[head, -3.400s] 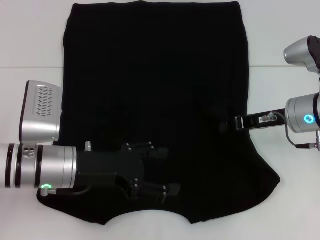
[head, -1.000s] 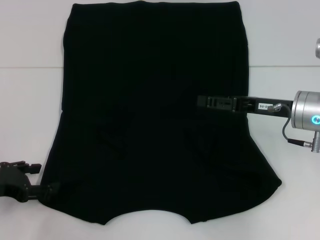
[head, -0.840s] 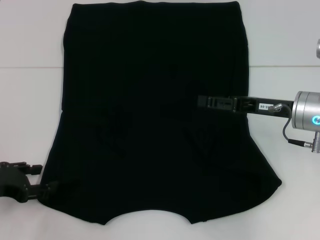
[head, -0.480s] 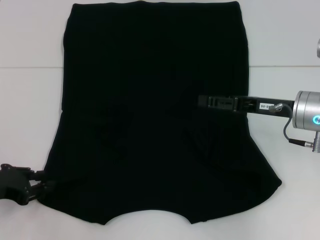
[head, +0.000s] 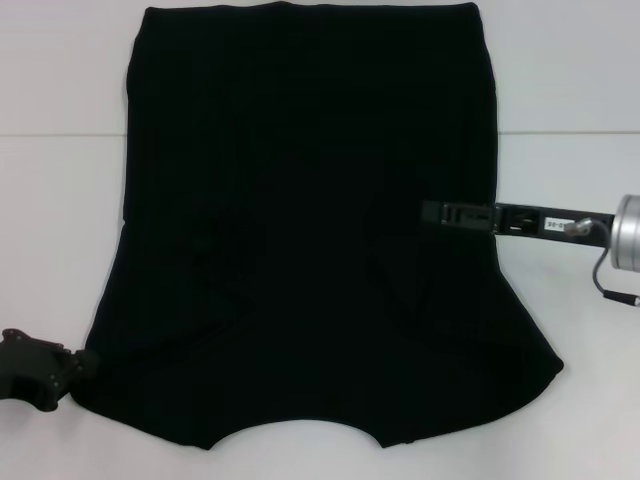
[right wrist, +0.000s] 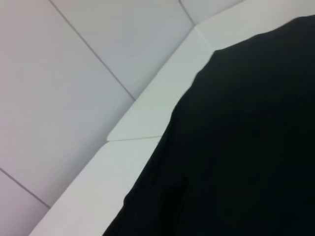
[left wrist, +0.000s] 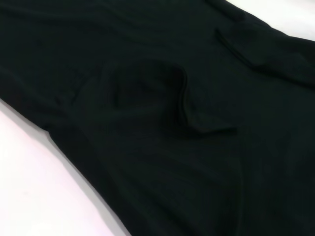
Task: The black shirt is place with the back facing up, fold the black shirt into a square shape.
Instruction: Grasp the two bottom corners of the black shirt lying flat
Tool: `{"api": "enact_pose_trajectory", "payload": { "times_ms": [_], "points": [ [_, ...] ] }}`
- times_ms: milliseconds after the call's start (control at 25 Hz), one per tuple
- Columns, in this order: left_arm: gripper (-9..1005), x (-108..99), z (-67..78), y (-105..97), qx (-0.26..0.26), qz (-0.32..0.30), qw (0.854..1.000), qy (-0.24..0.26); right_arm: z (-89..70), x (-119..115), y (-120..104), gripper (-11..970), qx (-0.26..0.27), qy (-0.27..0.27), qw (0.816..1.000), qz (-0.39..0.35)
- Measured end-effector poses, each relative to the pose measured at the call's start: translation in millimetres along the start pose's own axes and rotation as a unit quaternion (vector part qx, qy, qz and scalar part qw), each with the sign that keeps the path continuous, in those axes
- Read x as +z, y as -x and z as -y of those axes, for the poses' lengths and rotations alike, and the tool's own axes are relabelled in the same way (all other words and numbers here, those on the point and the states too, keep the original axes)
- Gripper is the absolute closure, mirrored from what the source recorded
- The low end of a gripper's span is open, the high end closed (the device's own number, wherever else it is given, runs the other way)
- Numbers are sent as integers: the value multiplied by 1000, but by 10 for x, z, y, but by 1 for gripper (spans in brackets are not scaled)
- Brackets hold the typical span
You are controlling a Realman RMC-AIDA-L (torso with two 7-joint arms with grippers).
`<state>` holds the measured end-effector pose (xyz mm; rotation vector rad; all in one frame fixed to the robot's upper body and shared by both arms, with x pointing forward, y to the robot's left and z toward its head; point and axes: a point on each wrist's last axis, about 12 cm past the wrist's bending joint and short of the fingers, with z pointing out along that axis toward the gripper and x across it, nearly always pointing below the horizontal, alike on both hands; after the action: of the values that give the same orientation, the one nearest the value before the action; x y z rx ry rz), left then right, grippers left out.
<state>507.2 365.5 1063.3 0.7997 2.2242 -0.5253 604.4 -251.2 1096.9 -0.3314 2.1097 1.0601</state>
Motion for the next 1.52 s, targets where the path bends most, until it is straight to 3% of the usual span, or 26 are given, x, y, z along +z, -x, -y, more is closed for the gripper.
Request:
{"api": "enact_pose_trajectory", "payload": {
  "times_ms": [200, 560, 920, 1440, 1520],
  "points": [
    [994, -7, 40, -3, -3, 2, 1000, -15, 70, -150, -37, 137, 10, 0, 1000, -8],
    [985, -46, 55, -62, -11, 1, 1000, -16, 322, -554, -249, 139, 72, -48, 994, -60],
    [977, -85, 52, -99, -15, -4, 1000, -13, 434, -859, -437, 141, 121, -68, 986, -97],
    [964, -88, 55, -115, -15, -11, 1000, -13, 403, -764, -515, 145, 122, -64, 980, -146],
    [962, -88, 54, -115, -15, -11, 1000, -13, 400, -759, -516, 185, 119, -63, 980, -147]
  ]
}}
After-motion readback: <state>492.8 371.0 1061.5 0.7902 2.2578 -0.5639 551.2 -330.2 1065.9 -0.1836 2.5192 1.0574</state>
